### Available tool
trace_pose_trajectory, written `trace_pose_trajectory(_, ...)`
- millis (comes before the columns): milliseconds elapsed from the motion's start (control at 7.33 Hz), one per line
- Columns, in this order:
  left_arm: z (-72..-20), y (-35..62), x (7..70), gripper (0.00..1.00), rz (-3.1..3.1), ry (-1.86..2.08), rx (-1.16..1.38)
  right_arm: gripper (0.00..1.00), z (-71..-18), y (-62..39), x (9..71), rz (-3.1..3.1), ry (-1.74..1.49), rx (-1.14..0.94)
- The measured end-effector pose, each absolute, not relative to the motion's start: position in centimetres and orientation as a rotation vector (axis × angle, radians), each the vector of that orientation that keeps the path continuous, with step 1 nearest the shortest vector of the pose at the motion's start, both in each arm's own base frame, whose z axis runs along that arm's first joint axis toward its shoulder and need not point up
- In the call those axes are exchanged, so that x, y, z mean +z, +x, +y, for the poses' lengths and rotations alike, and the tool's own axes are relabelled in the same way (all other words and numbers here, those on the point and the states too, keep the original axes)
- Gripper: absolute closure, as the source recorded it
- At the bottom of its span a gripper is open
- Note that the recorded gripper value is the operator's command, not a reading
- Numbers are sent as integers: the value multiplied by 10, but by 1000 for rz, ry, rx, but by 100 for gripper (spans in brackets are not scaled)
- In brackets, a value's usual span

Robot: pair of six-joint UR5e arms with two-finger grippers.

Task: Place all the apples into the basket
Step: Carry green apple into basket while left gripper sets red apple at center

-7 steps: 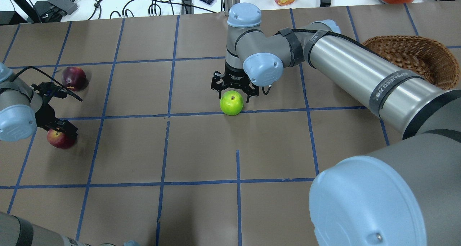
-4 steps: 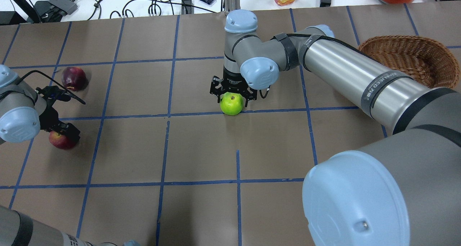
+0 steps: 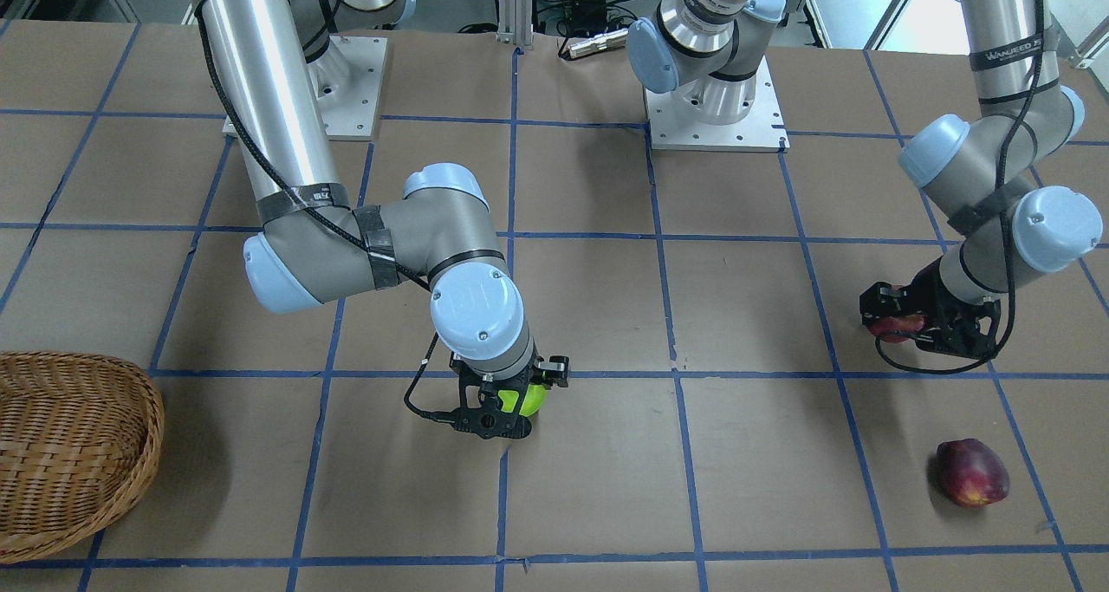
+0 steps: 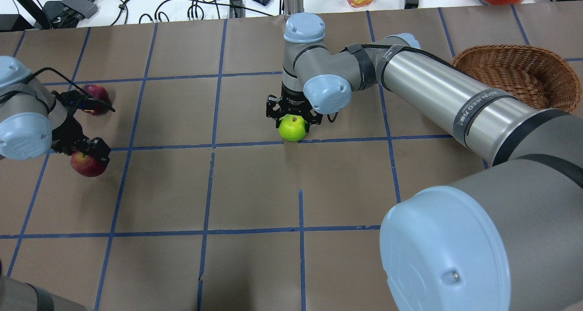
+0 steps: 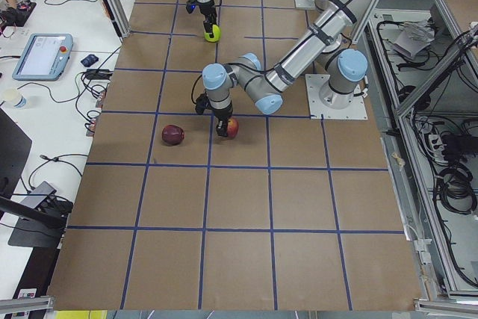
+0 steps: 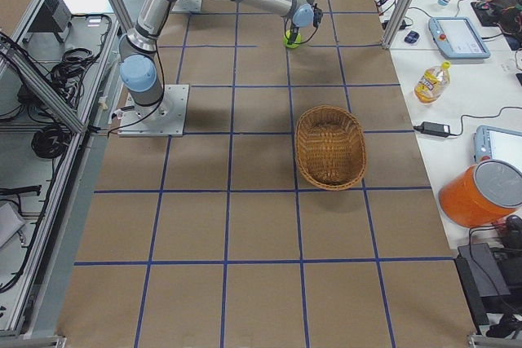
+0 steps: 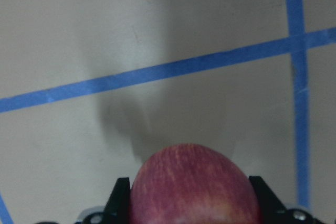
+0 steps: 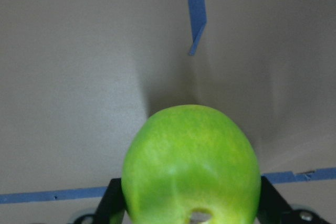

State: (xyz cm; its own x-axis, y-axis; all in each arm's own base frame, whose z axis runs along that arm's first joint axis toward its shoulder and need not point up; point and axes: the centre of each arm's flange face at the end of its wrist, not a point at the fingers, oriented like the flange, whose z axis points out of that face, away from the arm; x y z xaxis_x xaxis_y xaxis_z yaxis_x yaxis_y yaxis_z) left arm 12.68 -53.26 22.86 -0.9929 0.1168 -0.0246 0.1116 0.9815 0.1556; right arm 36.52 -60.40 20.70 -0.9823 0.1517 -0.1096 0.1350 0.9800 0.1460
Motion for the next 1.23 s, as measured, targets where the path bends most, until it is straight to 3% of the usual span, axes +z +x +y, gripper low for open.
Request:
trace_pose_trajectory(409,-559,-21,256,66,3109,-146,212,100,-620,294,283,3025,330,131)
trace_pose_trajectory(955,-573,-243,238,64,3189,-428,30,100,-650,-4,349,3107,461,112)
trace_pose_trajectory(1091,-570,-282,225,59,3219,-428,33,100,-651,-65,347,3144,440,95)
trace_pose_trajectory(1227,-564,-308,212,48,3228,-425,52,100,-653,-117,338,3185,408,60)
